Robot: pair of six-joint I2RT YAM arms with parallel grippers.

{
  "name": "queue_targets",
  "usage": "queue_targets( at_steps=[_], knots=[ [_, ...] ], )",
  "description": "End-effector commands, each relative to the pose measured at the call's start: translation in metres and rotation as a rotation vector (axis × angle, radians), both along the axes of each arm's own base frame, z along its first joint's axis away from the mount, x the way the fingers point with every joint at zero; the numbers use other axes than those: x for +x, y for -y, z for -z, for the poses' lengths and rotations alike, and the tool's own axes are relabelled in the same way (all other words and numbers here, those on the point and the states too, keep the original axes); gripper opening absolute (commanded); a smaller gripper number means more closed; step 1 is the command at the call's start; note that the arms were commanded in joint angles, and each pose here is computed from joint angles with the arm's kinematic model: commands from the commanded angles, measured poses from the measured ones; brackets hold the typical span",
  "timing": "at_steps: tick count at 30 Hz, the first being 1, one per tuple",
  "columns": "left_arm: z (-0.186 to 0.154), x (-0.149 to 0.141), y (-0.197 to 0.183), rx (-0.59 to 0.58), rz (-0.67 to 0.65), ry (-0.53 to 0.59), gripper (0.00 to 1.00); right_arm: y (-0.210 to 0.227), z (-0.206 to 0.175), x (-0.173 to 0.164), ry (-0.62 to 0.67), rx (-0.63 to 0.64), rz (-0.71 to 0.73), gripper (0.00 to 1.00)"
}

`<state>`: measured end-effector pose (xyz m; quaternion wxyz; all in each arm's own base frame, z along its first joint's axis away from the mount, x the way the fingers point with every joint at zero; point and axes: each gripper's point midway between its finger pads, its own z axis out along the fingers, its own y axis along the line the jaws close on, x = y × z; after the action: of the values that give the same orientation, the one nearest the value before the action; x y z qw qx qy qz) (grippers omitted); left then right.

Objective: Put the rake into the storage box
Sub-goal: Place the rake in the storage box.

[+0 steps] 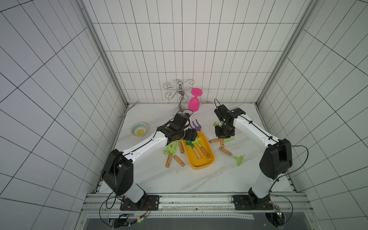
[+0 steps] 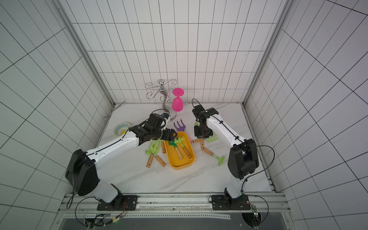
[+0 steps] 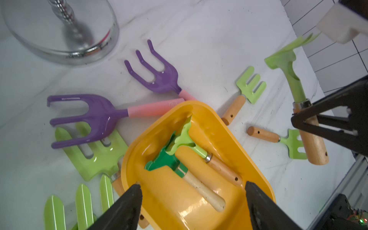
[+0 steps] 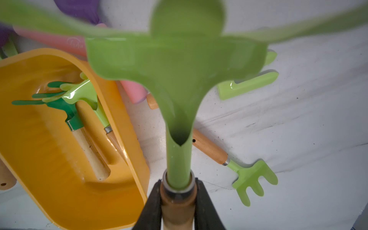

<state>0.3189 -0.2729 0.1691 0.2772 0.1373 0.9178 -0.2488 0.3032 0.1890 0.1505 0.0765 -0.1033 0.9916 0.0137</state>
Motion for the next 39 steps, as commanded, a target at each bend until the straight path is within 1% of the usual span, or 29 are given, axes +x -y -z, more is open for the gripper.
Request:
queue_targets(
  at_steps=[1,3,6,11,15,18,23,27,33,38,39],
  knots=[
    [-0.011,-0.026,0.001,-0.138,-0.004,-0.020,0.82,-0.026,-0.018,-0.011,-0.003,0.031,-0.102,0.00],
    [-0.010,-0.038,-0.001,-0.191,-0.007,-0.022,0.82,-0.041,-0.016,-0.020,-0.023,0.039,-0.150,0.00],
    [-0.003,-0.047,-0.011,-0.192,-0.048,-0.028,0.81,-0.055,-0.009,-0.032,-0.038,0.007,-0.202,0.00],
    [0.005,-0.051,-0.032,-0.143,-0.117,-0.010,0.81,-0.078,0.006,-0.046,-0.052,0.000,-0.248,0.00],
    [0.011,-0.054,-0.044,-0.103,-0.150,-0.018,0.81,-0.090,0.018,-0.050,-0.045,-0.002,-0.270,0.00],
    [0.014,-0.056,-0.055,-0.073,-0.193,-0.016,0.81,-0.098,0.037,-0.049,-0.062,-0.007,-0.294,0.00],
    [0.013,-0.061,-0.078,-0.021,-0.260,0.004,0.81,-0.100,0.068,-0.054,-0.108,-0.059,-0.325,0.00],
    [0.011,-0.067,-0.089,-0.026,-0.289,0.023,0.81,-0.095,0.086,-0.063,-0.125,-0.072,-0.338,0.00],
    [0.013,-0.076,-0.108,-0.007,-0.332,0.034,0.81,-0.091,0.101,-0.064,-0.130,-0.102,-0.354,0.00],
    [0.006,-0.077,-0.111,-0.027,-0.334,0.076,0.82,-0.096,0.117,-0.052,-0.121,-0.141,-0.362,0.00],
    [0.006,-0.077,-0.111,-0.028,-0.332,0.077,0.82,-0.097,0.119,-0.049,-0.113,-0.151,-0.358,0.02]
  ],
)
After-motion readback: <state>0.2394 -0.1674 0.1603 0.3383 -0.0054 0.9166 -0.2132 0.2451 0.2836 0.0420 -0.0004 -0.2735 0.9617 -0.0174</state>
